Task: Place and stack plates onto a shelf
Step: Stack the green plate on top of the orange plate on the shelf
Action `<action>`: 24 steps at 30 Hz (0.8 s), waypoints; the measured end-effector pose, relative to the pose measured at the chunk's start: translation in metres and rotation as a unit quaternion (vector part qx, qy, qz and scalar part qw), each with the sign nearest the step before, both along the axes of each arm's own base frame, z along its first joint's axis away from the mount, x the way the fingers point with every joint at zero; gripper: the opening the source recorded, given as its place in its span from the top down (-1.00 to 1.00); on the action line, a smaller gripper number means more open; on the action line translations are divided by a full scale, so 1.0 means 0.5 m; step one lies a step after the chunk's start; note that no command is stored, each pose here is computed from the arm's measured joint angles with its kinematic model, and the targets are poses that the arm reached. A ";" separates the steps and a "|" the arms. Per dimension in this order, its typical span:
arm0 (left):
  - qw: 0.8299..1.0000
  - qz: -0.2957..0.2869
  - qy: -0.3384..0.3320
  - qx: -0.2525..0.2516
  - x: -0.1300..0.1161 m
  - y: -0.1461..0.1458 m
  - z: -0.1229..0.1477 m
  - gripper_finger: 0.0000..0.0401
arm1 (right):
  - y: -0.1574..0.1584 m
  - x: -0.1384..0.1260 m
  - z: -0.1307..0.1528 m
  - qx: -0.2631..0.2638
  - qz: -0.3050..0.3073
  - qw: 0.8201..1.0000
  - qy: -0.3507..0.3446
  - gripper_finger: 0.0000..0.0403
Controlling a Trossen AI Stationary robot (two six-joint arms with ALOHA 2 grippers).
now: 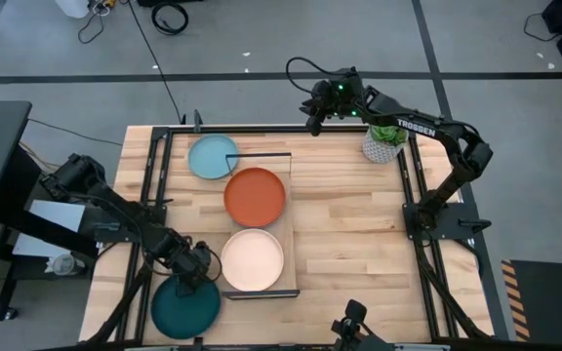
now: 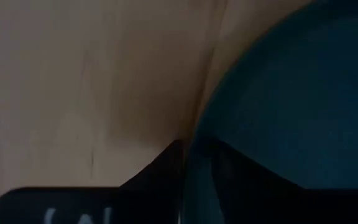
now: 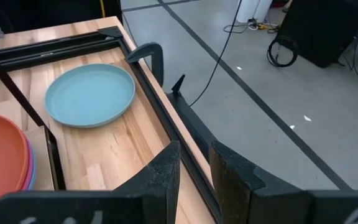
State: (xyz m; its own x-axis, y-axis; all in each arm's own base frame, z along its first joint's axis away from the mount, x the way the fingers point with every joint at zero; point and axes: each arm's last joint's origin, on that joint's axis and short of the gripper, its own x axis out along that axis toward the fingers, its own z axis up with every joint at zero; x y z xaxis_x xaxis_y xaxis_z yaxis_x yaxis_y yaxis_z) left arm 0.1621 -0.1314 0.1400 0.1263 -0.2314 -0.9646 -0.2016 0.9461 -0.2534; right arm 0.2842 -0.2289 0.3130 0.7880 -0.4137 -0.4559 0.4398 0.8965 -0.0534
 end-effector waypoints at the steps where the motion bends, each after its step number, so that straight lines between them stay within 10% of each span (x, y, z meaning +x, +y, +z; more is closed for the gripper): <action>1: 1.000 -0.005 -0.002 0.000 0.000 0.000 0.000 0.61 | 0.001 0.001 0.000 0.000 0.001 1.000 0.000 0.53; 8: 1.000 -0.003 0.005 -0.022 0.000 -0.002 0.006 0.93 | 0.005 0.004 0.000 0.004 0.015 1.000 -0.003 0.53; 24: 0.992 0.115 -0.014 -0.055 -0.058 0.046 0.097 0.94 | 0.004 0.004 0.002 -0.002 0.016 1.000 -0.006 0.53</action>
